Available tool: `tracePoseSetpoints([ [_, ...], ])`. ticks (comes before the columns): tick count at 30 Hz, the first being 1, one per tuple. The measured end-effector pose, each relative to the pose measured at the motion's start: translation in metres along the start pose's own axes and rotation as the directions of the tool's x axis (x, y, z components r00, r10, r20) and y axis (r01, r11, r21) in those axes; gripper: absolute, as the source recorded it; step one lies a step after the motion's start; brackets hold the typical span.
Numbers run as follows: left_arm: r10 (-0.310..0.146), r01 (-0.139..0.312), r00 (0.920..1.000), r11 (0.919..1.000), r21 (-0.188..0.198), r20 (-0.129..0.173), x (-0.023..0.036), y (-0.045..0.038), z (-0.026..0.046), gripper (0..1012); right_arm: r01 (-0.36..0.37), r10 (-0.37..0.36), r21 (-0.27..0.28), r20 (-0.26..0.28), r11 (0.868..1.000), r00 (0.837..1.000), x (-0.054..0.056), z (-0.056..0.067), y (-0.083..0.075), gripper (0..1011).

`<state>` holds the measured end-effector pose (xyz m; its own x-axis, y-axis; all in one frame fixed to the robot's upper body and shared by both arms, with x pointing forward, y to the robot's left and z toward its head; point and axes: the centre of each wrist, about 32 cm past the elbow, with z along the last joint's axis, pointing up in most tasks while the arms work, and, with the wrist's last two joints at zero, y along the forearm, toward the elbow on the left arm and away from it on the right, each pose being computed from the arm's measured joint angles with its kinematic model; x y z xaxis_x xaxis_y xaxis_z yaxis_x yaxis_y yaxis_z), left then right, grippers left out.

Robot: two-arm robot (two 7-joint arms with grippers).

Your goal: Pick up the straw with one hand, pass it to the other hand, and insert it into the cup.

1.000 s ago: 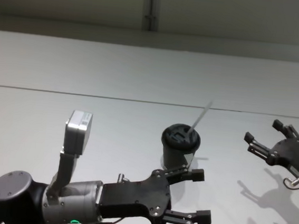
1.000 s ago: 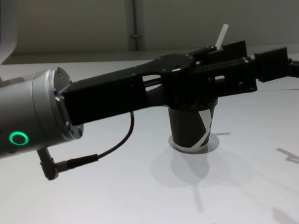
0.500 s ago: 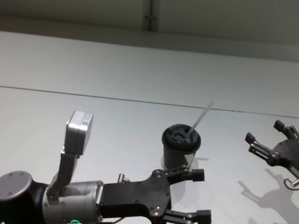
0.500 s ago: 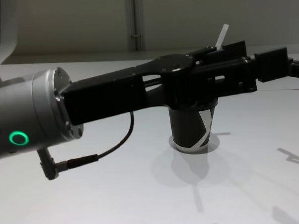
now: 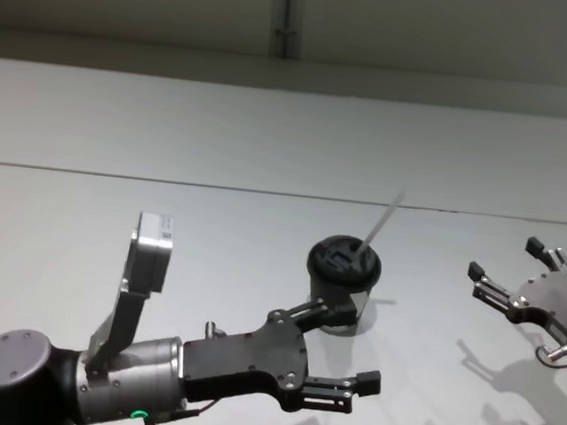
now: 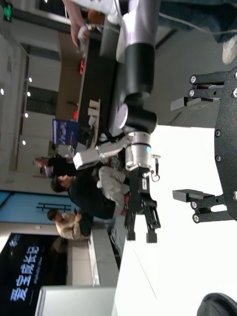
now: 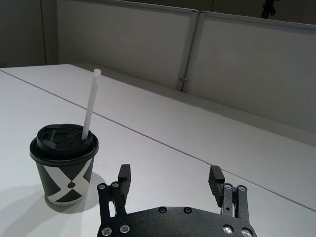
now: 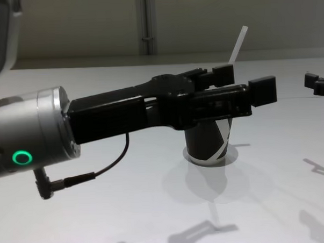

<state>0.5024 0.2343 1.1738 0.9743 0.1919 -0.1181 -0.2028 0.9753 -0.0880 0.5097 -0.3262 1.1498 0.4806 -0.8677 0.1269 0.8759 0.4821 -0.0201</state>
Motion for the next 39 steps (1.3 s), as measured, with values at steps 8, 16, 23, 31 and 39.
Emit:
tracePoseSetpoints([
  [8,0.128,-0.13,0.9911,0.9906,0.044,0.037,0.0012,0.0089,-0.0039,1001,0.059,-0.057,-0.039,0.07,0.997,0.996,-0.008,-0.002,-0.002,1001],
  [16,0.249,-0.256,0.965,0.9636,0.079,0.082,0.0022,0.0179,-0.0075,1001,0.114,-0.105,-0.063,0.14,0.991,0.985,-0.015,-0.003,-0.005,1001],
  [23,0.342,-0.355,0.9312,0.9295,0.101,0.126,0.0029,0.0254,-0.0102,1001,0.168,-0.149,-0.075,0.209,0.983,0.967,-0.022,-0.006,-0.008,1001],
  [31,0.436,-0.459,0.882,0.8811,0.115,0.179,0.0036,0.0334,-0.0129,1001,0.196,-0.172,-0.078,0.246,0.978,0.954,-0.026,-0.007,-0.01,1001],
  [39,0.528,-0.565,0.8141,0.8162,0.12,0.241,0.0042,0.0424,-0.0159,1001,0.2,-0.175,-0.078,0.251,0.977,0.952,-0.026,-0.007,-0.01,1001],
])
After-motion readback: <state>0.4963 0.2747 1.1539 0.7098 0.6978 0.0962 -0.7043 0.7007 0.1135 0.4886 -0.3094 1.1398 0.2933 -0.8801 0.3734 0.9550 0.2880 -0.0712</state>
